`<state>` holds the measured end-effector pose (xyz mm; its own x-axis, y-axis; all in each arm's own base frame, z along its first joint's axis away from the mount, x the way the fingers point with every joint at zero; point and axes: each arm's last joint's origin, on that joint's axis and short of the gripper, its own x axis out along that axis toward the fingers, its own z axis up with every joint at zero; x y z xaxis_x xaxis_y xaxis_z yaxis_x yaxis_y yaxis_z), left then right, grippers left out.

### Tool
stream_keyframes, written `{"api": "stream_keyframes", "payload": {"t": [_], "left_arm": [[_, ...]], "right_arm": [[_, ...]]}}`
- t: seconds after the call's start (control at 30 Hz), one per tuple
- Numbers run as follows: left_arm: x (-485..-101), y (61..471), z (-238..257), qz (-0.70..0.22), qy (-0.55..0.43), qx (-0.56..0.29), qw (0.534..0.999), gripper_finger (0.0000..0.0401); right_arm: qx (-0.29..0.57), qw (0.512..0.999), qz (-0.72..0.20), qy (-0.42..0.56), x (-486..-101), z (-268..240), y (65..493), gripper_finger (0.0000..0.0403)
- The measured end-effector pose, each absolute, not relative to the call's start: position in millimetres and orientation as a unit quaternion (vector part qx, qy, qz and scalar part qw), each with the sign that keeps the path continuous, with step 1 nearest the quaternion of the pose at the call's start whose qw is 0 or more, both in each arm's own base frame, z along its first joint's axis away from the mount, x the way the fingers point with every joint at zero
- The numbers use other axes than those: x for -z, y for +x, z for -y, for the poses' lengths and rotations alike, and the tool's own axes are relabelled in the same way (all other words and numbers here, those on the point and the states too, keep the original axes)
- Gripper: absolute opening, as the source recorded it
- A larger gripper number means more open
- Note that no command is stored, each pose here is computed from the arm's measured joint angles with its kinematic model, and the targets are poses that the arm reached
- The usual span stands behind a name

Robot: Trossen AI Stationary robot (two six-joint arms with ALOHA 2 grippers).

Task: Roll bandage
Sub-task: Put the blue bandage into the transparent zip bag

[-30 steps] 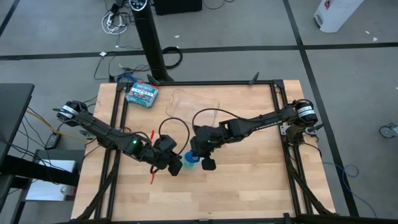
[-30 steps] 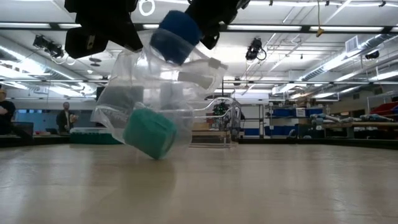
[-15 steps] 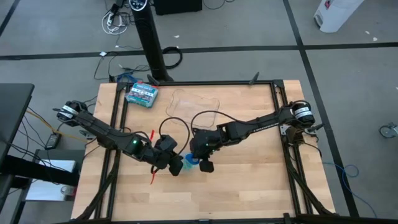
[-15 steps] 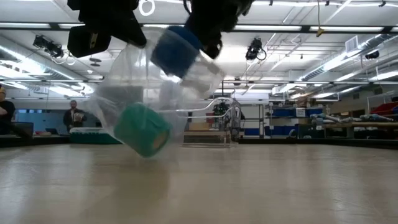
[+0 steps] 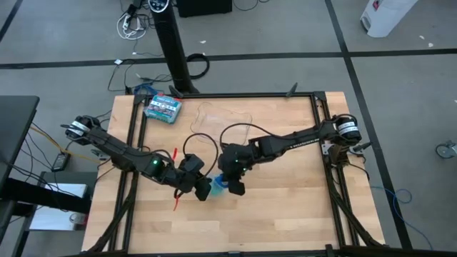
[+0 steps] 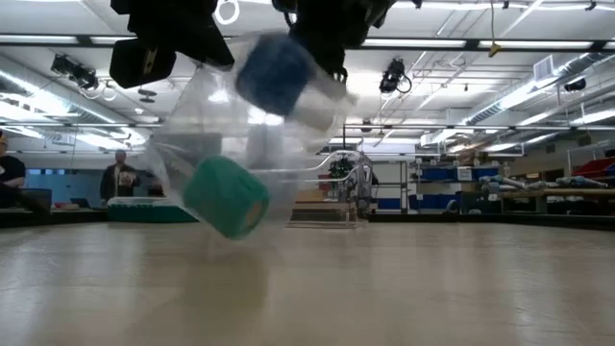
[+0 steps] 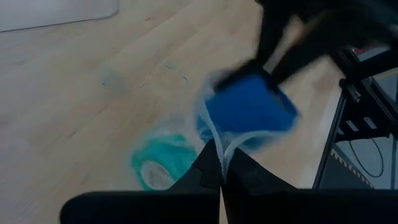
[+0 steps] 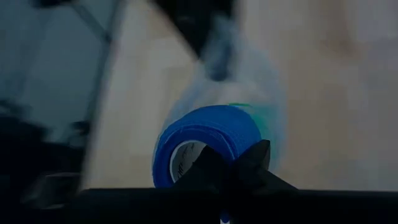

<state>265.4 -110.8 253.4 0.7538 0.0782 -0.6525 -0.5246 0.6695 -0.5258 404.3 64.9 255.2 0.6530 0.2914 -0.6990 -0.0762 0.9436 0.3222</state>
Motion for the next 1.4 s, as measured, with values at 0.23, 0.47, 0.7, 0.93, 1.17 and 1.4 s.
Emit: {"api": "stream_keyframes", "payload": {"t": [0.23,0.47,0.7,0.93,1.17,1.4], "left_arm": [[-255.0,268.5,107.0,-0.293,-0.373,-0.176,0.862,0.0004],[-258.5,271.4,107.9,-0.276,-0.371,-0.163,0.872,0.0004],[-258.6,271.4,107.9,-0.277,-0.363,-0.161,0.875,0.0004],[-258.5,271.4,108.0,-0.278,-0.361,-0.160,0.876,0.0004],[-258.5,271.5,107.5,-0.277,-0.361,-0.161,0.876,0.0004],[-259.4,273.2,105.0,-0.271,-0.365,-0.164,0.876,0.0004]], "right_arm": [[-0.112,0.901,-0.407,0.103,-254.6,-68.0,402.7,0.0005],[-0.108,0.899,-0.412,0.100,-253.7,-66.9,402.0,0.0092],[-0.088,0.894,-0.415,0.144,-255.7,-65.7,401.9,0.0199],[-0.088,0.888,-0.433,0.126,-280.8,-62.5,400.0,0.0214],[-0.099,0.875,-0.467,0.080,-278.5,-62.6,395.5,0.0199],[-0.159,0.890,-0.424,-0.053,-292.1,-81.5,392.2,0.0194]]}}
